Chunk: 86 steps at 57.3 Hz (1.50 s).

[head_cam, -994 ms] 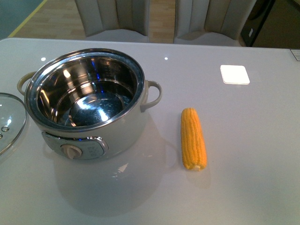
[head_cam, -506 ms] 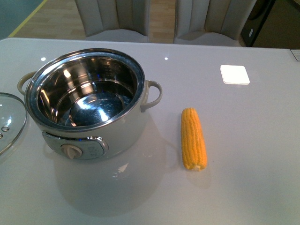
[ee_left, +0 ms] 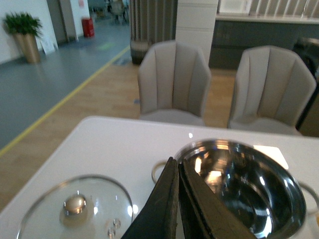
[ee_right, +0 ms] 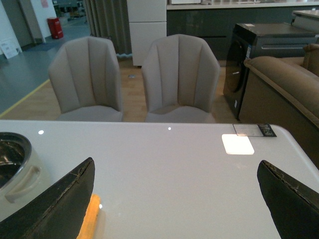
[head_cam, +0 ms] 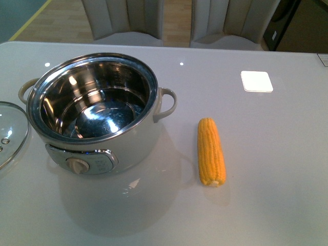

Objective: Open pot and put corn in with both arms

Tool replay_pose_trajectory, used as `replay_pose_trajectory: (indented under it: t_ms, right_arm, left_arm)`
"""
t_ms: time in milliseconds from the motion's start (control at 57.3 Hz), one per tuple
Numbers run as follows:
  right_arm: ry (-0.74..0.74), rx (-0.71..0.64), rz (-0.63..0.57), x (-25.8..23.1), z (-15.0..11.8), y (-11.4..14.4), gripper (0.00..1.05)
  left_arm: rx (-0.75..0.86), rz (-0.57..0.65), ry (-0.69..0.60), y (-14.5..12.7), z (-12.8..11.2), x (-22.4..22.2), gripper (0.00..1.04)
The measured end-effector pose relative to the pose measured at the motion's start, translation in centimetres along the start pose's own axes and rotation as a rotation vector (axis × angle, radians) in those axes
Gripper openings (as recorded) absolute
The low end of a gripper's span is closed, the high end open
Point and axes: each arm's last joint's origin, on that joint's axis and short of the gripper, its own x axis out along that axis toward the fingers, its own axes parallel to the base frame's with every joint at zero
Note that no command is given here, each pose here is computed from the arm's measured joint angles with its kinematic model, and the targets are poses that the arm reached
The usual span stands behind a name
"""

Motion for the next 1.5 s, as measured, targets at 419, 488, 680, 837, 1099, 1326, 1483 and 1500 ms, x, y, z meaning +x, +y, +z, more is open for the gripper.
replay_pose_trajectory:
  t_ms: [419,488,680,837,1099,1326,1483,1500]
  right_arm:
    - [0.0,0.0,0.0,0.0,0.0,0.0,0.96]
    - [0.0,0.0,0.0,0.0,0.0,0.0,0.96]
    - [0.382,0.081,0.134,0.2,0.0,0.2,0.96]
    - [0.725,0.136,0.166,0.7,-1.2,0.5,0.96]
    - [0.821,0.127,0.18,3.9,-2.3,2.1,0.96]
    - [0.868,0.128,0.184,8.4,-3.7,5.1,0.96]
    - [0.928,0.12,0.173,12.0,-6.1,7.7,0.96]
    - [0.934,0.116,0.179,12.4,-6.4,7.9,0.96]
  left_arm:
    - [0.0,0.0,-0.01,0.0,0.1,-0.1,0.42]
    - [0.0,0.0,-0.01,0.0,0.1,-0.1,0.56]
    - [0.0,-0.001,-0.01,0.0,0.1,-0.1,0.9]
    - [0.001,0.001,-0.011,0.0,0.1,-0.1,0.97]
    - [0.002,0.0,-0.011,0.0,0.1,-0.1,0.98]
    - [0.002,0.0,-0.011,0.0,0.1,-0.1,0.98]
    - [0.002,0.0,-0.011,0.0,0.1,-0.1,0.98]
    - [0.002,0.0,-0.011,0.0,0.1,-0.1,0.98]
